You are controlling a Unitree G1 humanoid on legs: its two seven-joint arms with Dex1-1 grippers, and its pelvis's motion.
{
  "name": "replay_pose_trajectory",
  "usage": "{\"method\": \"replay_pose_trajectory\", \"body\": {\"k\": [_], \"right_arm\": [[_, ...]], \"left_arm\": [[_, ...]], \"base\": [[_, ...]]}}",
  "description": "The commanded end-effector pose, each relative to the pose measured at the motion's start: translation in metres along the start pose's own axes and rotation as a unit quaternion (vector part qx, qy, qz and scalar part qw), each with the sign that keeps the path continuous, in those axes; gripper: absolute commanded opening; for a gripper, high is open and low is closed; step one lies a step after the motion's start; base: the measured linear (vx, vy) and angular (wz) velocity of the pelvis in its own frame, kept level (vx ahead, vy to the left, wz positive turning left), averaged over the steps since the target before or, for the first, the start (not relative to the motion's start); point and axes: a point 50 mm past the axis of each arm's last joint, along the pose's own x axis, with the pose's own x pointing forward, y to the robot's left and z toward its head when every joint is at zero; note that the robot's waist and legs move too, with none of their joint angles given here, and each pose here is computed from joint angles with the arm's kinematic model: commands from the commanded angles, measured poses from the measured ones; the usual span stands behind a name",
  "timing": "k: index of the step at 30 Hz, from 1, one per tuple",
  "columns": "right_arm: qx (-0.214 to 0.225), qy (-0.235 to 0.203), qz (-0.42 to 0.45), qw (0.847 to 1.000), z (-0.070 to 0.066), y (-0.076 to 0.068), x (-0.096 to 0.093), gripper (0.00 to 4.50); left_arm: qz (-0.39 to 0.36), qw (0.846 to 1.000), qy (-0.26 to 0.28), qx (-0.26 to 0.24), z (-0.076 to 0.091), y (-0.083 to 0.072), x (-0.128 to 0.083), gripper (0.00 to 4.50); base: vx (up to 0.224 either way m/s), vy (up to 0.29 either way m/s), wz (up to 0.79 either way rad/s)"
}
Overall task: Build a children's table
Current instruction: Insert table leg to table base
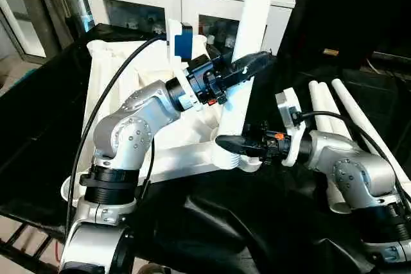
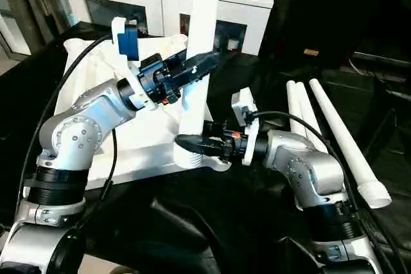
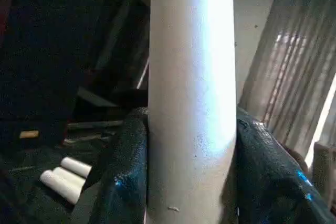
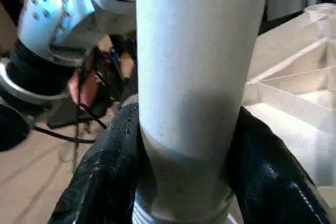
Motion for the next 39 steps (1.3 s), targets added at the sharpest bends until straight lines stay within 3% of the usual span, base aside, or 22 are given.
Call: {"method": "replay_pose_trajectory", "body": {"k": [1,5,9,19,20,30,37,39], "right_arm": [[-0.039,0.021,-0.023,0.999,0.003,0.000,0.002,2.66],[-0.070,0.022,-0.123,0.990,0.003,-0.012,0.016,2.99],[-0.078,-0.002,-0.254,0.964,0.004,-0.032,0.036,3.08],[-0.058,-0.002,-0.309,0.949,-0.001,-0.043,0.064,3.08],[-0.057,-0.002,-0.311,0.949,-0.001,-0.043,0.065,2.92],[-0.051,-0.010,-0.290,0.956,0.000,-0.041,0.067,2.09],[-0.049,-0.021,-0.242,0.969,0.003,-0.035,0.065,2.00],[-0.047,-0.026,-0.220,0.974,0.004,-0.031,0.064,1.99]], "left_arm": [[0.031,0.999,0.001,0.030,0.003,0.002,0.003,1.85],[0.122,0.989,-0.001,0.079,0.006,0.011,0.009,1.84],[0.230,0.966,0.000,0.121,0.006,0.020,0.014,1.84],[0.284,0.948,-0.002,0.142,0.005,0.021,0.017,1.84],[0.286,0.947,-0.003,0.144,0.005,0.021,0.017,1.84],[0.294,0.944,-0.002,0.150,0.005,0.022,0.015,1.83],[0.276,0.952,0.001,0.132,0.003,0.019,0.015,1.83],[0.267,0.956,0.000,0.122,0.002,0.018,0.014,2.39]], "base": [[0.000,0.000,0.00],[0.000,0.000,0.00],[0.000,0.000,0.00],[0.000,0.000,0.00],[0.000,0.000,0.00],[0.000,0.000,0.00],[0.000,0.000,0.00],[0.000,0.000,0.00]]}}
